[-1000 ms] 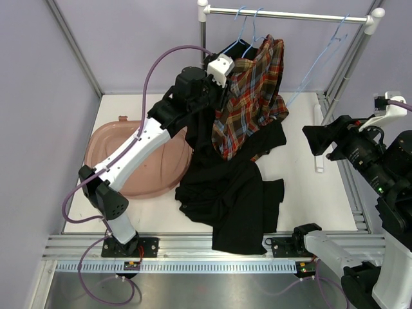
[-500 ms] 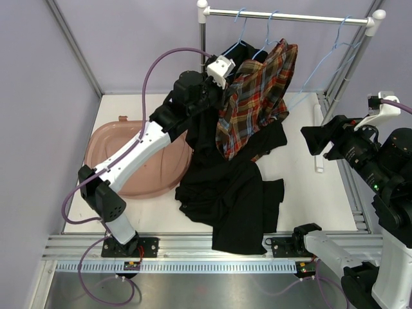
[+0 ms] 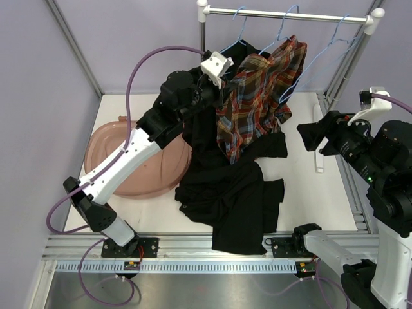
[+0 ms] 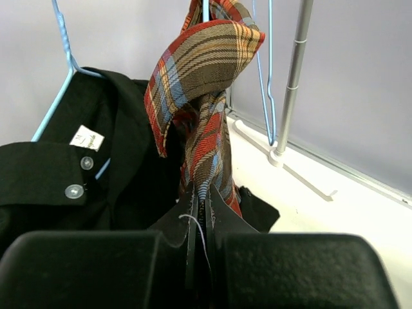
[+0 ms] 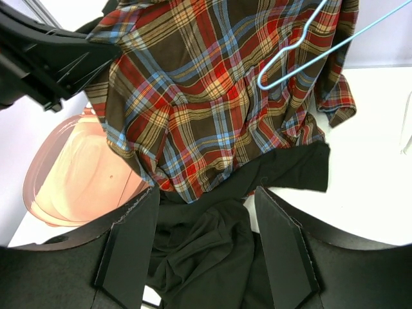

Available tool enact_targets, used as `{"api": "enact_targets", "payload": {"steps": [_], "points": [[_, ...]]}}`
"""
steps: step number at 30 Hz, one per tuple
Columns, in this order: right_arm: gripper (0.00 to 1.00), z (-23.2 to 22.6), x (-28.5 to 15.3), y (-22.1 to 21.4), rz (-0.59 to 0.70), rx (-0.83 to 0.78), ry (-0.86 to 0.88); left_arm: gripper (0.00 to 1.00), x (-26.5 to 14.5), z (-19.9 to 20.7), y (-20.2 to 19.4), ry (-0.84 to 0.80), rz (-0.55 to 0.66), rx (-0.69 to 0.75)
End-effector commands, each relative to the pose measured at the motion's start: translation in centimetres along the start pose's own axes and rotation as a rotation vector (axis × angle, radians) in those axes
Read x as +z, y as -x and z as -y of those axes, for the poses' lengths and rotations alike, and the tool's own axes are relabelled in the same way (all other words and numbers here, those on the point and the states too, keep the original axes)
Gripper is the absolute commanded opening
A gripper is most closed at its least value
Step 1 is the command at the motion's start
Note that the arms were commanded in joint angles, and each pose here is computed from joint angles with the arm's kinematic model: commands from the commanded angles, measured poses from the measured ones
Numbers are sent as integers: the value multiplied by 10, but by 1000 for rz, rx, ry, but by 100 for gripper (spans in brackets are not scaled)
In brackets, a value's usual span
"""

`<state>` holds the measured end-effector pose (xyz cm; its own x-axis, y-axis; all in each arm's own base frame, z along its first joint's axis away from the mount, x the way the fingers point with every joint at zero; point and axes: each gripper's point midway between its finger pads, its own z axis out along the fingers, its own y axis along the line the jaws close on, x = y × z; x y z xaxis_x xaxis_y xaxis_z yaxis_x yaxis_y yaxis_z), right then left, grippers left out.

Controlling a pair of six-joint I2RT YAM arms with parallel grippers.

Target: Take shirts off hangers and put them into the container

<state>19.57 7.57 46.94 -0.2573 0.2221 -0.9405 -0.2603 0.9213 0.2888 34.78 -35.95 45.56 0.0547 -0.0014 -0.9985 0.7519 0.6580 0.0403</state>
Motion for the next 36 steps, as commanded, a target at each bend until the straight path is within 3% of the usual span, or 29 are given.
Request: {"api": "enact_targets", "payload": {"steps": [1,7,11,16,36], "points": [[70,-6,9,12,20,-26,25,0,-33,7,68,13,163,27],[71,-38,34,34,26,-14,185,0,-77,29,45,-14,83,-59],[66,-54,63,55,57,-41,268,0,-111,42,40,-42,60,-136],[65,-77,101,46,12,-111,354,0,-140,49,43,-59,15,-191],[64,-102,115,49,21,-123,436,0,-153,62,5,-93,-63,-229]]}}
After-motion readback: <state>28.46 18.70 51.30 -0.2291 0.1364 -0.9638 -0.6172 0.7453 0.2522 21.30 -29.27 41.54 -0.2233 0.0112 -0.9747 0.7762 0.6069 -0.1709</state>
